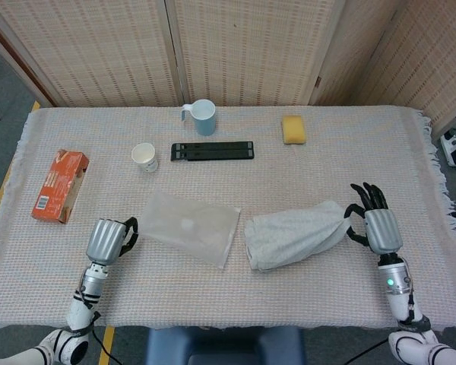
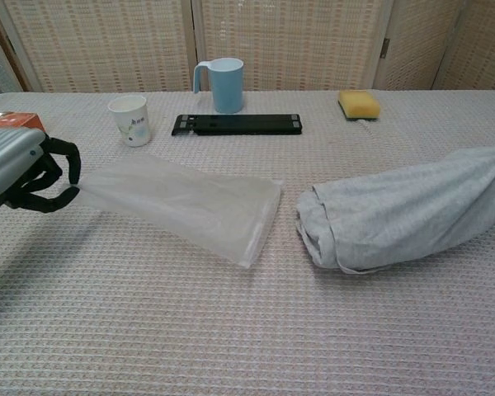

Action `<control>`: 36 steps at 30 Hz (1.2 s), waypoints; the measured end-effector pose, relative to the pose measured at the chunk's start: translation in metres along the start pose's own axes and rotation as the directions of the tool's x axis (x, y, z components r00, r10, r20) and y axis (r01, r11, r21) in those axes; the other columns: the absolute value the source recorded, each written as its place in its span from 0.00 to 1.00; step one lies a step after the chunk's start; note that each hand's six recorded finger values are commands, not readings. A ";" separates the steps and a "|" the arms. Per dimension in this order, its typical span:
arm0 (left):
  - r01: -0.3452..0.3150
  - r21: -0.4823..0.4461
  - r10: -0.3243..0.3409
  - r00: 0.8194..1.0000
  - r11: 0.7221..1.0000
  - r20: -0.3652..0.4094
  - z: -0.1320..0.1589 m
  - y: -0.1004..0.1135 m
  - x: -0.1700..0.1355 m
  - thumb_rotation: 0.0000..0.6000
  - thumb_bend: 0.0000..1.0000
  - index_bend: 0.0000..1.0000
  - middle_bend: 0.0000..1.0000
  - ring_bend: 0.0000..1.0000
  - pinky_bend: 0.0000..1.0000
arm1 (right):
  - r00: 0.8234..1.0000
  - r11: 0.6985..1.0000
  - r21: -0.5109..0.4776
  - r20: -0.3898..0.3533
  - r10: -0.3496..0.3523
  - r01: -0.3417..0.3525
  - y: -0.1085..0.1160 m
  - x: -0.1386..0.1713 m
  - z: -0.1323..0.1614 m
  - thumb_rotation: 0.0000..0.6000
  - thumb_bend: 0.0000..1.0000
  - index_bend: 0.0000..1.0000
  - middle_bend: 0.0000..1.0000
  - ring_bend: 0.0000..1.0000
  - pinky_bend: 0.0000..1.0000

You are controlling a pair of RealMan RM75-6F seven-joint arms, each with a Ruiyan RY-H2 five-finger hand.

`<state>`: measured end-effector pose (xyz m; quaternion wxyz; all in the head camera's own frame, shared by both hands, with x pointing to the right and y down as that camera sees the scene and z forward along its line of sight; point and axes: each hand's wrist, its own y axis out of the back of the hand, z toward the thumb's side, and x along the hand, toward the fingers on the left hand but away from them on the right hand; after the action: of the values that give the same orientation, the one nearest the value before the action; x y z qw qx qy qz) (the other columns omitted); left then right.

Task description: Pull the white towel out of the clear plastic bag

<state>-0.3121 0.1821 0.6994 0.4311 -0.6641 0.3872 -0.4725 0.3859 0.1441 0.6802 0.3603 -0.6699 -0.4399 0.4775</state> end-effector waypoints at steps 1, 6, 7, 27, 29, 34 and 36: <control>-0.001 -0.002 0.001 1.000 1.000 -0.015 -0.006 0.001 -0.003 1.00 0.57 0.80 1.00 1.00 1.00 | 1.000 1.000 0.012 0.011 -0.010 0.010 0.004 0.000 -0.006 1.00 0.70 0.73 0.11 0.00 0.00; 0.011 -0.020 -0.011 0.999 1.000 -0.043 -0.019 0.002 -0.014 1.00 0.56 0.79 1.00 1.00 1.00 | 0.998 0.999 0.024 0.046 -0.042 0.041 0.022 0.002 -0.024 1.00 0.69 0.72 0.10 0.00 0.00; 0.011 -0.018 -0.012 0.999 1.000 -0.040 -0.018 0.002 -0.016 1.00 0.56 0.79 1.00 1.00 1.00 | 0.998 0.998 0.022 0.047 -0.052 0.051 0.026 0.003 -0.027 1.00 0.69 0.72 0.10 0.00 0.00; 0.303 -0.174 -0.307 0.952 0.937 0.005 0.008 0.019 -0.038 1.00 0.12 0.00 0.20 0.18 0.33 | 0.995 0.989 0.121 0.064 0.079 -0.086 0.069 0.053 -0.023 1.00 0.09 0.00 0.00 0.00 0.00; 0.348 -0.177 -0.352 0.936 0.920 0.014 0.006 0.031 -0.044 1.00 0.13 0.01 0.19 0.16 0.29 | 0.992 0.982 0.153 0.079 0.098 -0.110 0.074 0.063 -0.018 1.00 0.09 0.00 0.00 0.00 0.00; 0.370 -0.154 -0.376 0.927 0.916 -0.012 -0.013 0.057 -0.060 1.00 0.13 0.05 0.18 0.13 0.23 | 0.986 0.960 0.243 0.123 0.108 -0.136 0.086 0.092 -0.011 1.00 0.09 0.00 0.00 0.00 0.00; 0.348 -0.159 -0.356 0.934 0.924 -0.025 -0.019 0.062 -0.066 1.00 0.13 0.07 0.18 0.12 0.22 | 0.986 0.953 0.275 0.137 0.091 -0.127 0.091 0.101 -0.009 1.00 0.08 0.00 0.00 0.00 0.00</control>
<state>-0.3538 0.2189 0.6256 0.2771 -0.7409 0.3079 -0.5287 0.4328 0.2058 0.5679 0.3977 -0.6040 -0.3508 0.5950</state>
